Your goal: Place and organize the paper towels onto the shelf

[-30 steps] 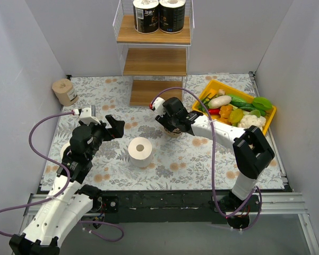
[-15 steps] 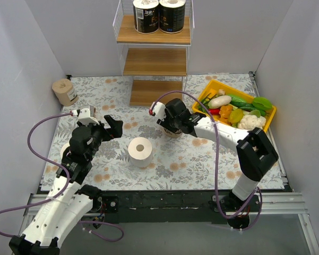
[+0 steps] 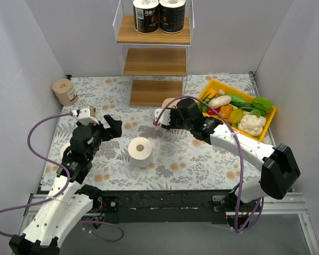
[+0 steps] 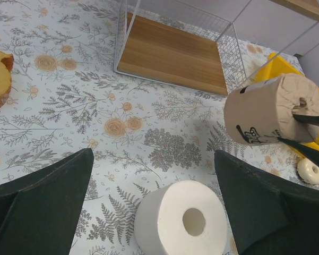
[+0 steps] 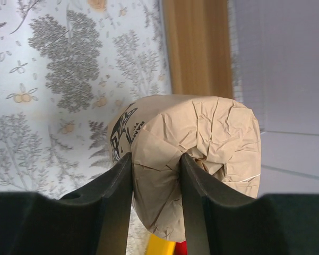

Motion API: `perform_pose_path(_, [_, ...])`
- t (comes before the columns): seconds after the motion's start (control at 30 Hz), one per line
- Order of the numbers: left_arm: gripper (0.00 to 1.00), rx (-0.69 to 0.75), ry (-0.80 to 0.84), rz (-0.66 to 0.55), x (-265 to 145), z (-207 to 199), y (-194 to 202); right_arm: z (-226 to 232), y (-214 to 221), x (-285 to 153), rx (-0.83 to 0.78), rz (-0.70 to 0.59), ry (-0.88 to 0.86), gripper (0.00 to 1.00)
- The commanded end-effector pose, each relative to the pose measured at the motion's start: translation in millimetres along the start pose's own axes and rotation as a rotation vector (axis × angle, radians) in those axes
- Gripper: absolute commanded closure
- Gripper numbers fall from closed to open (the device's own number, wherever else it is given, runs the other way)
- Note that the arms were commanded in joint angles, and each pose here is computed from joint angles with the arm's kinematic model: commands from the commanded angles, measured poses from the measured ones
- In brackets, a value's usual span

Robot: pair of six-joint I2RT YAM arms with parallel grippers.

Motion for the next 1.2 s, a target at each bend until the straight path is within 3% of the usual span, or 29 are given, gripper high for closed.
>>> perform_pose_path(0.0, [0.02, -0.001, -0.02, -0.038, -4, 2, -16, -64, -73, -35, -0.145, -0.211, 0.249, 0.63])
perform_pose_path(0.33, [0.02, -0.003, -0.013, -0.034, -4, 1, -15, -126, -113, -55, -0.315, -0.296, 0.592, 0.6])
perform_pose_path(0.63, [0.02, -0.004, -0.011, -0.036, -5, 1, -15, -156, -147, -39, -0.357, -0.324, 0.617, 0.61])
perform_pose_path(1.17, [0.02, -0.005, 0.0, -0.034, -5, -1, -15, -186, -133, -14, -0.331, -0.298, 0.598, 0.58])
Point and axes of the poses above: each gripper's point midway between its finger pads, its own x axis out along the fingers, its own z axis along the line the jaws close on, y = z × x, the point moved 2 cm from there along -x, back along the fingers, and after that the axes turned 13 degrees about x, right-handed, at the moved point
